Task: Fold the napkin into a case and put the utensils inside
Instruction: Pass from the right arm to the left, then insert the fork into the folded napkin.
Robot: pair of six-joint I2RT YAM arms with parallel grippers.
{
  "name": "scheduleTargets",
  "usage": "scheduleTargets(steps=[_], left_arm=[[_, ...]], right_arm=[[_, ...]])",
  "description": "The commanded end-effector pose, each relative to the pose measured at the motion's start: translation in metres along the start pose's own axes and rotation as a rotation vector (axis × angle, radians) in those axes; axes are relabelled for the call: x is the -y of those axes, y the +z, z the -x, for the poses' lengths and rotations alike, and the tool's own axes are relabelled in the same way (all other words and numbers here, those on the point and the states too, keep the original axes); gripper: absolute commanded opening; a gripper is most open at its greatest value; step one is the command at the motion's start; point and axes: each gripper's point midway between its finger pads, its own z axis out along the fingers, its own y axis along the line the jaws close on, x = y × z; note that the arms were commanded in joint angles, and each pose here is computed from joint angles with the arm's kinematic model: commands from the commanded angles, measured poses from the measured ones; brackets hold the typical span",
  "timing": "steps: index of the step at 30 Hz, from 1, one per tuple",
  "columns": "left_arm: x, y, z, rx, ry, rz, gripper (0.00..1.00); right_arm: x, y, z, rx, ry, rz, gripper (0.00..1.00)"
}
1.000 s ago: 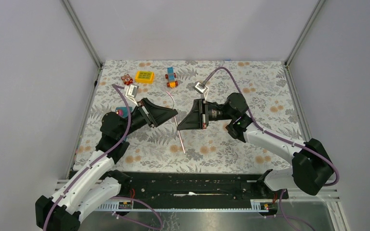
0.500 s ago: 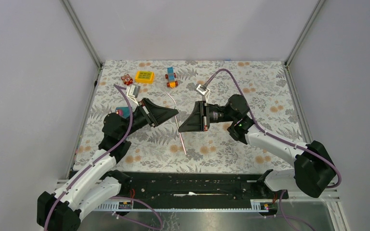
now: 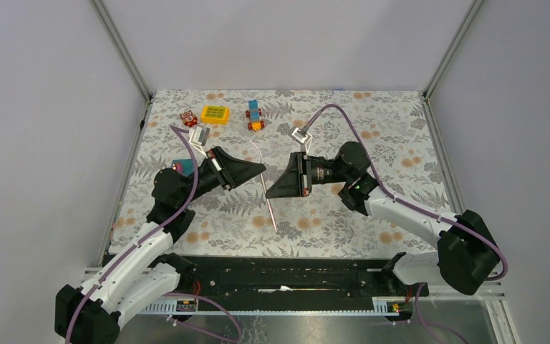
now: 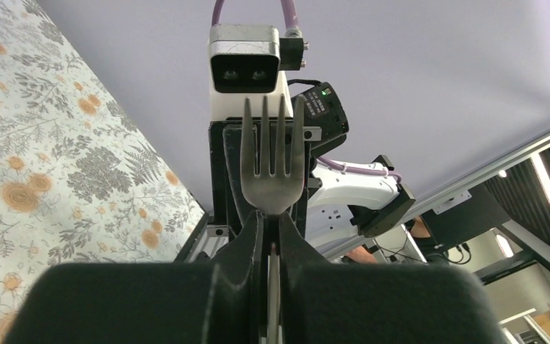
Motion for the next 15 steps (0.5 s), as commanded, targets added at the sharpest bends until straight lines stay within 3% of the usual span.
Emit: scheduleTargets(steps=[1, 2, 3, 5, 6, 8, 10, 13, 15], left_arm=[[0.012, 0.003, 0.002, -0.033, 0.072, -0.014, 0.0], [0.009, 0.003, 0.002, -0.044, 0.09, 0.02, 0.0], [0.006, 0.004, 0.003, -0.061, 0.129, 0.051, 0.0], [-0.014, 0.001, 0.007, -0.12, 0.251, 0.194, 0.0], [-0.026, -0.005, 0.011, -0.153, 0.325, 0.289, 0.0], [-0.054, -0.024, 0.028, -0.206, 0.461, 0.539, 0.0], [-0.087, -0.052, 0.054, -0.244, 0.603, 0.811, 0.0], [-0.126, -0.101, 0.102, -0.23, 0.786, 1.193, 0.0], [-0.145, -0.118, 0.129, -0.229, 0.867, 1.316, 0.0]], right_arm=[[-0.017, -0.001, 0.002, 0.005, -0.081, 0.032, 0.0], [-0.014, -0.001, 0.003, 0.005, -0.096, 0.01, 0.01], [-0.006, -0.003, 0.005, 0.01, -0.115, -0.039, 0.11], [0.03, -0.014, 0.006, 0.012, -0.099, -0.271, 0.47], [0.05, -0.026, 0.007, 0.022, -0.111, -0.413, 0.59], [0.078, -0.054, 0.004, 0.022, -0.146, -0.647, 0.74], [0.097, -0.079, -0.003, 0.015, -0.173, -0.798, 0.82], [0.112, -0.097, -0.02, -0.03, -0.175, -0.879, 0.83], [0.118, -0.099, -0.035, -0.057, -0.155, -0.872, 0.83]])
